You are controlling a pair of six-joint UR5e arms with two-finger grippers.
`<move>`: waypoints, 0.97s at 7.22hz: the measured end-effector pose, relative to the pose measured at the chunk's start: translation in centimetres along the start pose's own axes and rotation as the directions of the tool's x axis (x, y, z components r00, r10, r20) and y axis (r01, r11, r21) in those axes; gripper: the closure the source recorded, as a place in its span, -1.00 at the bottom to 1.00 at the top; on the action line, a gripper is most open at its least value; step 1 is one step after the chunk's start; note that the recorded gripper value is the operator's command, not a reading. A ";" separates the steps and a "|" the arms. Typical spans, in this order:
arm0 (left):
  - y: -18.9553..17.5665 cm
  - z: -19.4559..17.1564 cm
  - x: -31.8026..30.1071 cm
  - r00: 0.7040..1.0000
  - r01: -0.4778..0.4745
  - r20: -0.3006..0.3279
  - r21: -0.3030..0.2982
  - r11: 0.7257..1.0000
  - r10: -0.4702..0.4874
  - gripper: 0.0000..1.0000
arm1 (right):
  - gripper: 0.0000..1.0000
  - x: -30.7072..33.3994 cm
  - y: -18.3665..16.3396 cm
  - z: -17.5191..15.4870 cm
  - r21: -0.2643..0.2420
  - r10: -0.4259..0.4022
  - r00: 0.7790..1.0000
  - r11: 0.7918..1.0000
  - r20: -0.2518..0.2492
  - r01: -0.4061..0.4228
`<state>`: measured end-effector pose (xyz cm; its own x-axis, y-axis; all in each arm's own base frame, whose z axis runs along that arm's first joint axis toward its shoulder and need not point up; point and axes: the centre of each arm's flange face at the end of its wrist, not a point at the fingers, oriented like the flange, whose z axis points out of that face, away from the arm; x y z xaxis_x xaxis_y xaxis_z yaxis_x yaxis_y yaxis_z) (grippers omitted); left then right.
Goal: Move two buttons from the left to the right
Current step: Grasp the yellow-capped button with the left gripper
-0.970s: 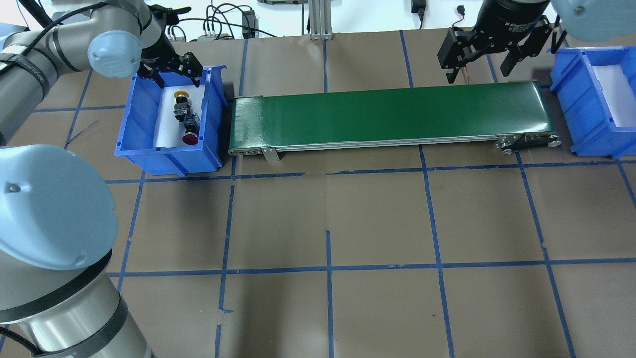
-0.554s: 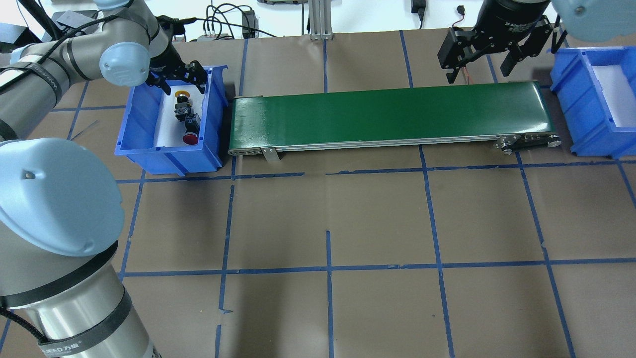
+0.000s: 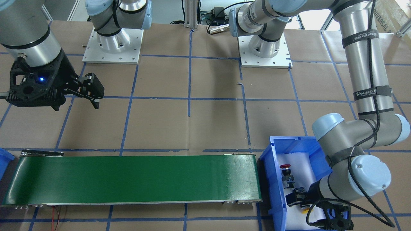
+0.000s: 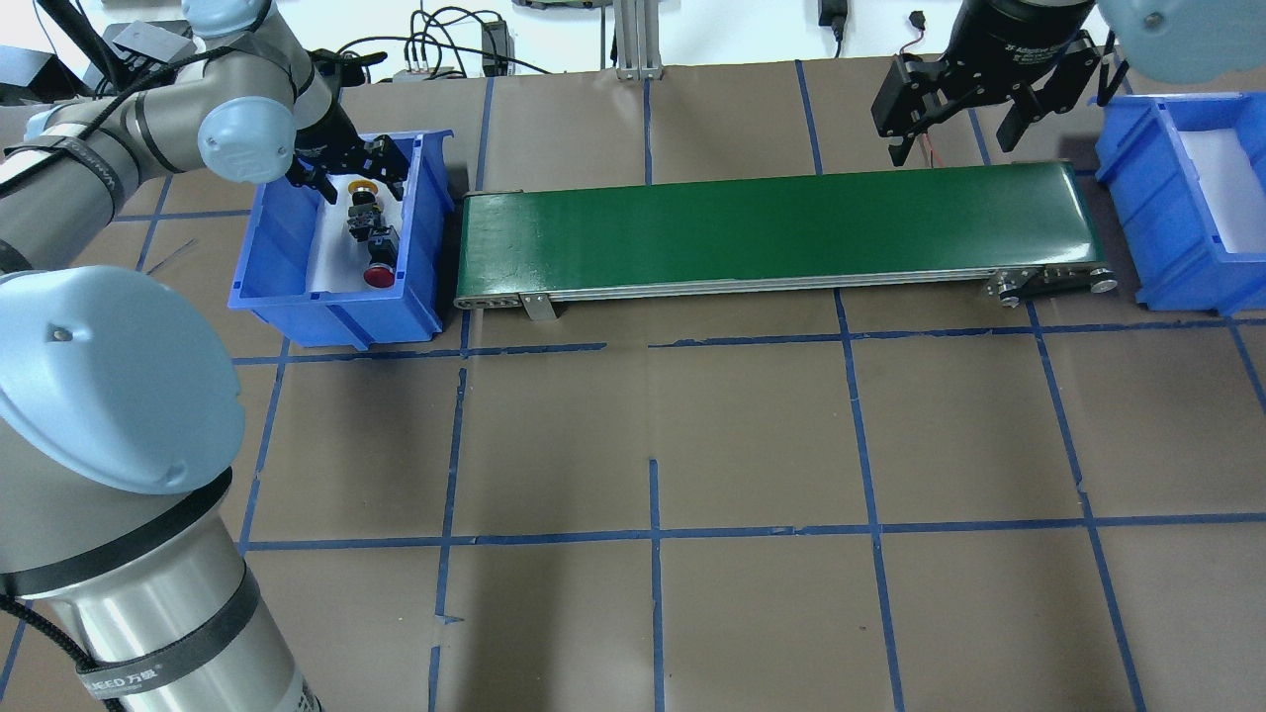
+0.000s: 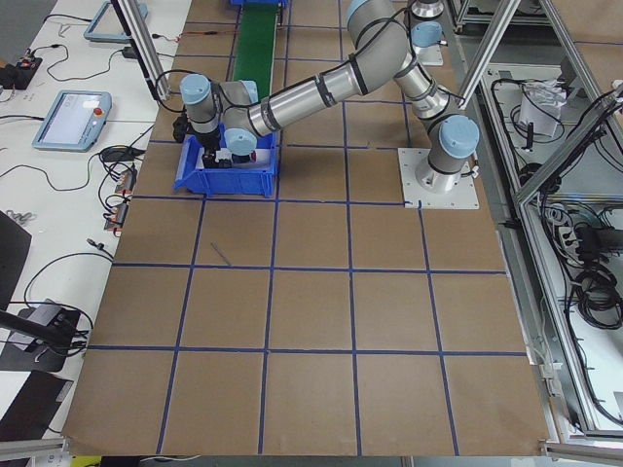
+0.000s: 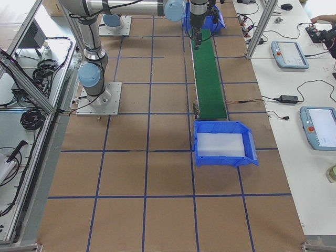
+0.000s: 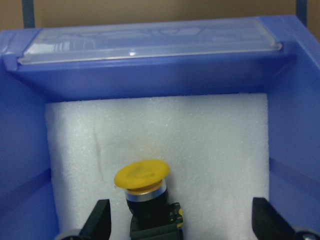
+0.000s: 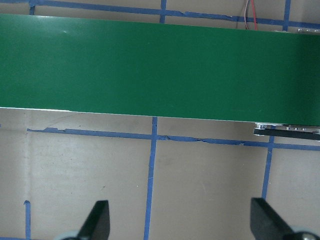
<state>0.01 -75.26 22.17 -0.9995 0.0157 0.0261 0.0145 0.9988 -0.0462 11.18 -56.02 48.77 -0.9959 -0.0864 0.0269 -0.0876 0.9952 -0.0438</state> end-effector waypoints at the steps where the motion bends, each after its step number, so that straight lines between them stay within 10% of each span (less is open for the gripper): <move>1: 0.0 0.2 0.0 1.000 0.000 -0.001 -0.002 1.000 0.000 0.33 | -1.00 0.0 0.0 0.0 -0.001 0.000 1.000 1.000 0.000 0.000; 3: 0.0 0.4 0.0 1.000 0.002 -0.003 -0.006 1.000 -0.002 0.85 | -1.00 0.0 0.0 0.1 -0.002 0.000 1.000 1.000 -0.001 0.000; 7: -0.1 -1.5 0.0 1.000 0.003 0.007 0.003 1.000 -0.003 0.86 | -1.00 0.0 0.0 0.1 -0.002 0.000 1.000 1.000 -0.001 0.000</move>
<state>0.01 -75.30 23.65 -0.9997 0.0125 0.0188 0.0116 0.9987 -0.0494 11.17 -56.05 48.70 -0.9959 -0.0865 0.0283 -0.0876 0.9953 -0.0421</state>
